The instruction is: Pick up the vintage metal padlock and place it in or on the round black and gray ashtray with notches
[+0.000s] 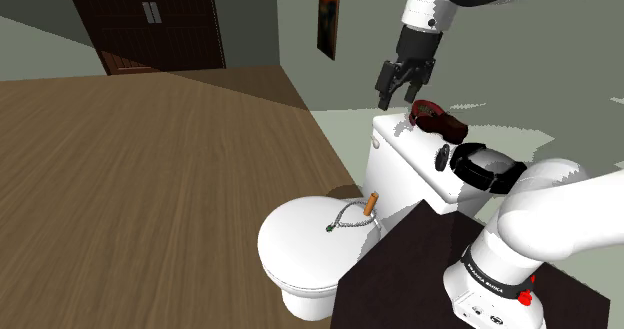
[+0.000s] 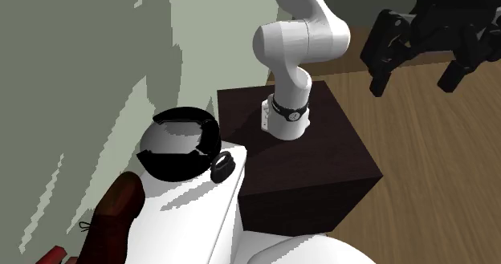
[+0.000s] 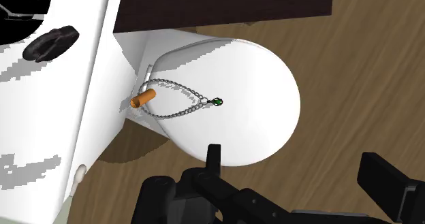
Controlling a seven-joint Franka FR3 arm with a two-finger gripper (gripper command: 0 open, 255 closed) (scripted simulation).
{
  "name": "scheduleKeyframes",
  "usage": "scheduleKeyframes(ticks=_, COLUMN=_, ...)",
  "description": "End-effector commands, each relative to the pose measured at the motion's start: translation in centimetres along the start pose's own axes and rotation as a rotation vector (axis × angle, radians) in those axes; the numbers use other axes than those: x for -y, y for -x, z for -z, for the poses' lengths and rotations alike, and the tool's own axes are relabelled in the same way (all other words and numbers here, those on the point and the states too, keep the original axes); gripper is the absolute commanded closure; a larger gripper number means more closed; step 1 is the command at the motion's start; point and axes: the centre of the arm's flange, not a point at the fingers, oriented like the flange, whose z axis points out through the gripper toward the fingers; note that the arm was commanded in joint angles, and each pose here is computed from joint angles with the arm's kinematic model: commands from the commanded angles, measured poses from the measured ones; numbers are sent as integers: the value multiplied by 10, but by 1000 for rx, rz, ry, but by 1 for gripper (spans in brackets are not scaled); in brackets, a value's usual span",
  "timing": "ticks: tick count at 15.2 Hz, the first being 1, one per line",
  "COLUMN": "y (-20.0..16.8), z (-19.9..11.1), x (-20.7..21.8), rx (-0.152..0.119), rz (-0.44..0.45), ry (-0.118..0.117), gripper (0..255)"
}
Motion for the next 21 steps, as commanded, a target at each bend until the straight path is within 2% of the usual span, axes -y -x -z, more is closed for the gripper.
scheduleKeyframes(ticks=1, y=0, z=0, x=0, rx=0, rz=0, ry=0, gripper=0)
scheduleKeyframes(ticks=11, y=44, z=-67, x=-101, rx=-17, rz=223, ry=34, gripper=0)
scheduleKeyframes(ticks=21, y=62, z=-131, x=-212, rx=-34, rz=446, ry=68, gripper=0)
